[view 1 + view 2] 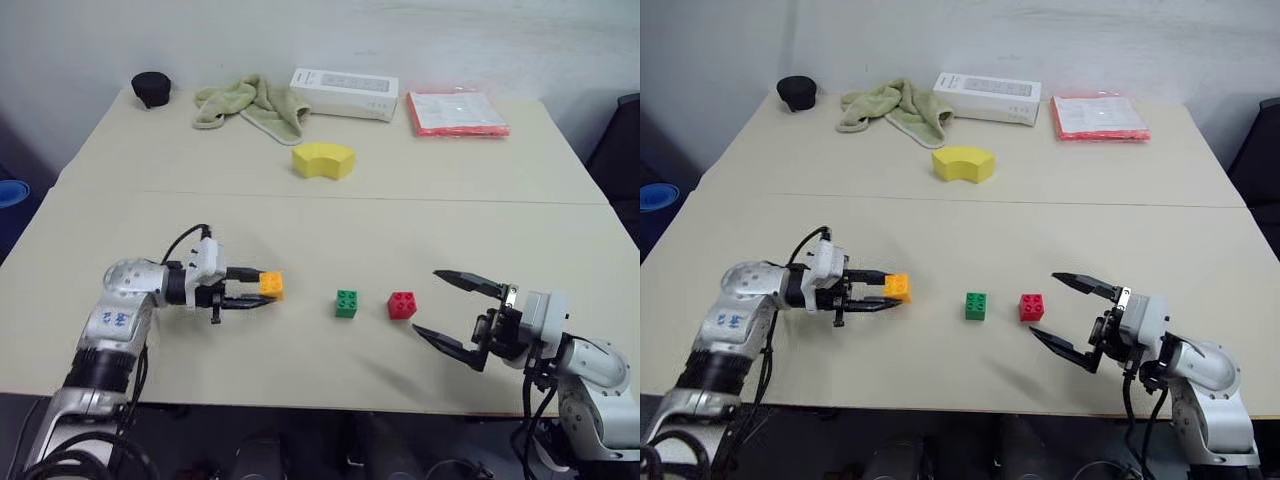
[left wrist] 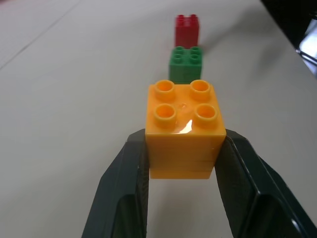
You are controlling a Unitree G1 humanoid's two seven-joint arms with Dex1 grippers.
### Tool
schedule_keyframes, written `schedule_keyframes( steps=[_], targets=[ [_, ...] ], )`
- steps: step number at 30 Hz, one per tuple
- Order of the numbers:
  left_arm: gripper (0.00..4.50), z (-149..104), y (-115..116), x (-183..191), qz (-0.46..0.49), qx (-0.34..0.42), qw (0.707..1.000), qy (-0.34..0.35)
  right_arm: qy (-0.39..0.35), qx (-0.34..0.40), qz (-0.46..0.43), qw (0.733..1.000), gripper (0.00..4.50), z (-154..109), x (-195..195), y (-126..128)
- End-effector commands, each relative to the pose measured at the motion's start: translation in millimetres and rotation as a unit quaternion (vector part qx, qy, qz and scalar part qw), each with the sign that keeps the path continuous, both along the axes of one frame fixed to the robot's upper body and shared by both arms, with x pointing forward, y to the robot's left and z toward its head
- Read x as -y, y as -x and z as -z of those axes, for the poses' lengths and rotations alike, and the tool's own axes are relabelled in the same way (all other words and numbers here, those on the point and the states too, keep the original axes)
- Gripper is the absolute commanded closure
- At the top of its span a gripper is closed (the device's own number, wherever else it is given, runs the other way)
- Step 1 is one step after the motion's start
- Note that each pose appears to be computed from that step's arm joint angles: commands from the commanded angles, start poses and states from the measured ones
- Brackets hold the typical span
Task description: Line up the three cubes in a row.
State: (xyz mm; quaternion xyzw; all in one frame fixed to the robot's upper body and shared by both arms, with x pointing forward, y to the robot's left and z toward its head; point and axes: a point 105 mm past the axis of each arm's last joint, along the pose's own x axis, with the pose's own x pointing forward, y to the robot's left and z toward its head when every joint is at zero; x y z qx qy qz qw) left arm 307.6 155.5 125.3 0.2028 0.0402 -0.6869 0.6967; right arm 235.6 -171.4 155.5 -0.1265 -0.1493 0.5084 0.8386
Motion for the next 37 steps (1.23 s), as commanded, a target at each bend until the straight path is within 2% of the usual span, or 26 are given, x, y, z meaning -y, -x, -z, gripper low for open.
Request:
schedule_keyframes(
  steps=[1,6,13,16,20,22,24,26,28,32,35,37],
  targets=[
    [3.02,13.6,-7.5,3.4,0.033,-0.003,0.999,-0.03,0.006,0.007,-0.006,1.0,0.0,-7.9,1.4,5.4],
    [3.02,25.0,-15.3,10.3,0.036,0.001,0.999,-0.033,0.01,0.002,0.001,1.0,0.0,-9.5,4.8,9.6],
    [3.02,35.5,-11.9,8.1,0.045,-0.015,0.998,-0.048,0.012,-0.005,0.01,1.0,0.0,-7.6,7.8,13.8],
    [2.06,32.6,-19.0,4.9,0.009,-0.019,0.999,-0.039,0.01,-0.006,0.012,1.0,0.0,-5.6,8.0,14.1],
    [0.86,9.8,-12.5,-19.5,-0.015,0.039,0.999,-0.019,-0.015,-0.001,0.041,0.999,0.0,-17.7,23.5,15.1],
    [0.86,1.3,-5.0,-36.0,-0.036,0.042,0.998,-0.017,-0.001,0.008,0.043,0.999,0.0,-22.7,34.0,18.4],
    [0.86,-0.5,4.2,-54.1,-0.058,0.041,0.997,-0.028,0.025,-0.014,0.031,0.999,0.0,-18.4,40.2,22.1],
    [0.86,-2.5,19.3,-82.1,-0.097,0.044,0.993,-0.056,0.095,-0.039,0.027,0.994,0.0,-12.6,61.2,25.7],
    [0.86,-18.5,32.5,-102.8,-0.155,0.057,0.984,-0.065,0.15,-0.042,0.041,0.987,0.0,-18.2,87.5,25.4],
    [0.86,-28.8,49.9,-108.5,-0.203,0.055,0.976,-0.056,0.186,-0.04,0.04,0.981,0.0,-24.5,104.6,23.6],
    [0.86,-15.8,67.5,-115.1,-0.224,0.028,0.972,-0.066,0.198,-0.039,0.036,0.979,0.0,-23.1,113.4,18.8],
    [0.86,-11.0,70.7,-117.9,-0.234,0.026,0.97,-0.066,0.199,-0.041,0.038,0.978,0.0,-18.3,118.1,14.3]
  ],
)
